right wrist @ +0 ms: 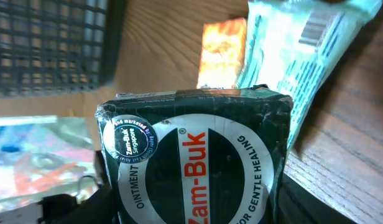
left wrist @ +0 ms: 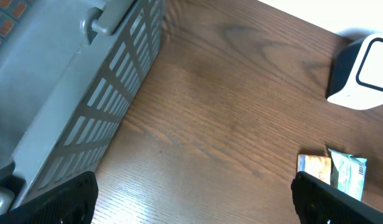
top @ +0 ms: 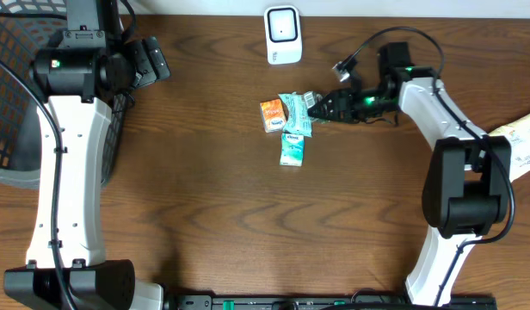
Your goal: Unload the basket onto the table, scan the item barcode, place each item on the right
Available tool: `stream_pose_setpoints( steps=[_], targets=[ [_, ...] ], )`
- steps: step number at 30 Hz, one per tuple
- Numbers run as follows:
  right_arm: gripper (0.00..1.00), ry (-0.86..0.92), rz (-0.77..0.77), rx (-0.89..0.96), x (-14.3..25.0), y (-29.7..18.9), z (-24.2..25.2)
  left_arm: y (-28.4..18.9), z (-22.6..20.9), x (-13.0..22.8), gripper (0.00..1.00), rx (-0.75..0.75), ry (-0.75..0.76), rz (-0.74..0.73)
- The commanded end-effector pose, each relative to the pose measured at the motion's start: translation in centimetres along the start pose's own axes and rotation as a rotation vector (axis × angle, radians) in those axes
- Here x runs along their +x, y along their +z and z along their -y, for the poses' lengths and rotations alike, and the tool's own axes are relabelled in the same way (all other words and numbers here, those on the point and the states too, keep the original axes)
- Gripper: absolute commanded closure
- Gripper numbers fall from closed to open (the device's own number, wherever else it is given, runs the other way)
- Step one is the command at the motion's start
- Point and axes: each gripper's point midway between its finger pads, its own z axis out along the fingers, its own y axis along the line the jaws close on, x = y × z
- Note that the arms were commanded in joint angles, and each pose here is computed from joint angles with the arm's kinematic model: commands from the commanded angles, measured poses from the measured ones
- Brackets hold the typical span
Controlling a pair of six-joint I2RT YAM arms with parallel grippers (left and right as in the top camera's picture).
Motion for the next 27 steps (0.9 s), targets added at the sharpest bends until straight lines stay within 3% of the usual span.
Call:
stream_pose_setpoints(
  steps=[1, 6, 10, 17, 21, 27],
  targets=[
    [0.53, -0.072, 0.051, -0.068, -1.5, -1.5, -2.5, -0.1, -0.2, -0.1, 0.02, -0.015, -0.001, 0.006],
    [0.59, 0.063, 0.079, 0.243, -2.5, -0.7, 2.0, -0.1, -0.2, -0.1, 0.02, -0.015, -0.001, 0.006],
    [0.57, 0.046, 0.154, 0.497, -4.8, -1.3, 3.9, -0.1, -0.2, -0.1, 0.02, -0.015, -0.001, 0.006],
    [0.54, -0.152, 0.337, 0.884, -11.3, -4.7, 1.2, -0.1, -0.2, -0.1, 0.02, -0.015, -0.001, 0.006],
    [0.49, -0.396, 0.375, 1.066, -15.1, -5.6, -1.7, -0.1, -0.2, -0.1, 0.02, -0.015, -0.001, 0.006],
    [0.53, -0.624, 0.449, 1.344, -19.6, -6.1, -2.1, -0.1, -0.2, -0.1, 0.02, -0.015, -0.001, 0.006]
  ],
)
